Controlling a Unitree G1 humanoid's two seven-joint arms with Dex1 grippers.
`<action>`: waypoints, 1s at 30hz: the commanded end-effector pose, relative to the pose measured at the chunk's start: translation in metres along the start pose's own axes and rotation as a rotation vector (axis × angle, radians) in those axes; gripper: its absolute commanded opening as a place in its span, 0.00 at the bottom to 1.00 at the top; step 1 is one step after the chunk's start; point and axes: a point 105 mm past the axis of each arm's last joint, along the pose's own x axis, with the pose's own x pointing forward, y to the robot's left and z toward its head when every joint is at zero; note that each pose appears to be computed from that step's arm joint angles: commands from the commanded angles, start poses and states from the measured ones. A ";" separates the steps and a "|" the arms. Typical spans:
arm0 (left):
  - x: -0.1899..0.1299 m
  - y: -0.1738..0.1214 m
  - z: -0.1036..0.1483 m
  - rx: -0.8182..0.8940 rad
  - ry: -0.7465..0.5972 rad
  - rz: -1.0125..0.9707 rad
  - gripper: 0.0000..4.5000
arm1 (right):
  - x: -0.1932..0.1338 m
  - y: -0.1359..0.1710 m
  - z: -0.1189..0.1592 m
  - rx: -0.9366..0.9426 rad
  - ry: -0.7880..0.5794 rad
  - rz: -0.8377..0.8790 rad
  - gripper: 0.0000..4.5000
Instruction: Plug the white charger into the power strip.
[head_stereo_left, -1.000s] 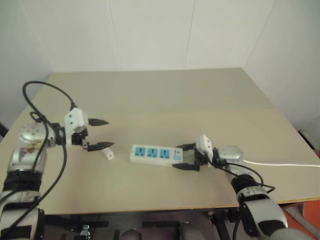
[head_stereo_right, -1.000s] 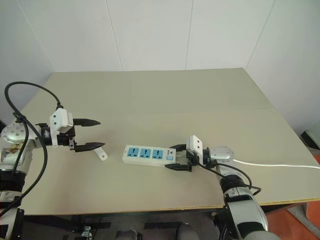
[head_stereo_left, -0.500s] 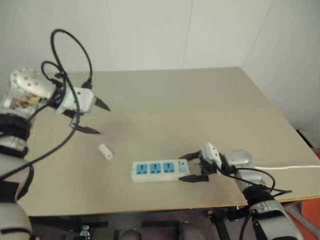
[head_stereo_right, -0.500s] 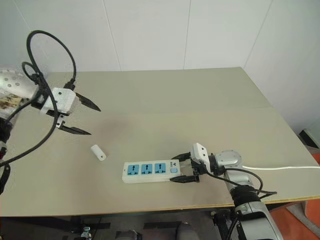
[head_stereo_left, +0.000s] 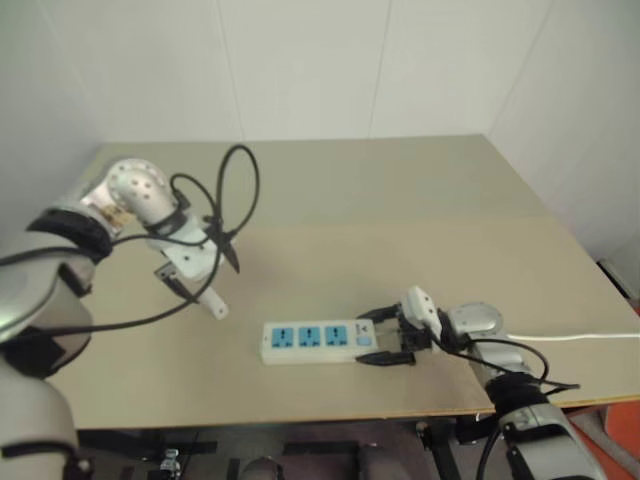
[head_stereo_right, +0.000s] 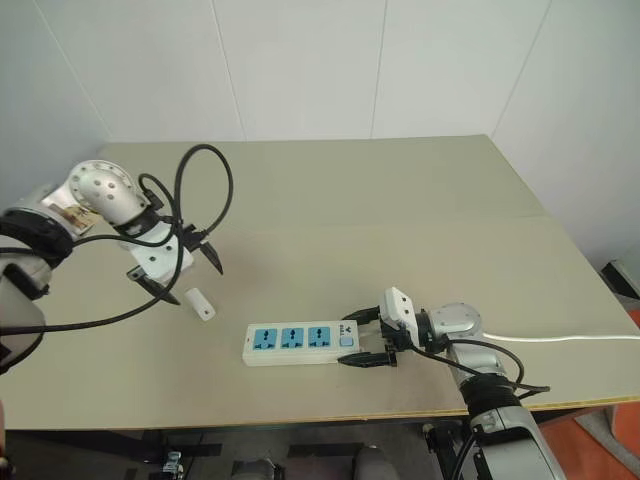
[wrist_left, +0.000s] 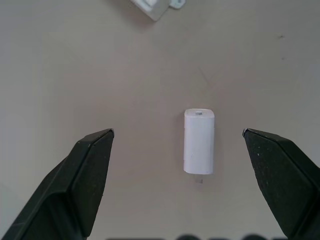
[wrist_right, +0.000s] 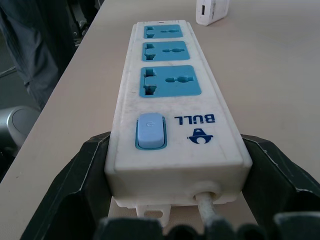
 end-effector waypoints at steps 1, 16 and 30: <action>-0.009 0.000 -0.001 0.030 0.030 -0.003 1.00 | 0.002 -0.002 0.008 -0.030 -0.017 -0.011 0.76; 0.019 -0.009 0.002 0.176 0.018 -0.118 1.00 | 0.002 0.004 0.004 -0.026 0.001 -0.043 0.76; 0.031 -0.020 -0.008 0.218 0.082 -0.219 1.00 | 0.001 0.003 0.000 -0.020 0.014 -0.072 0.76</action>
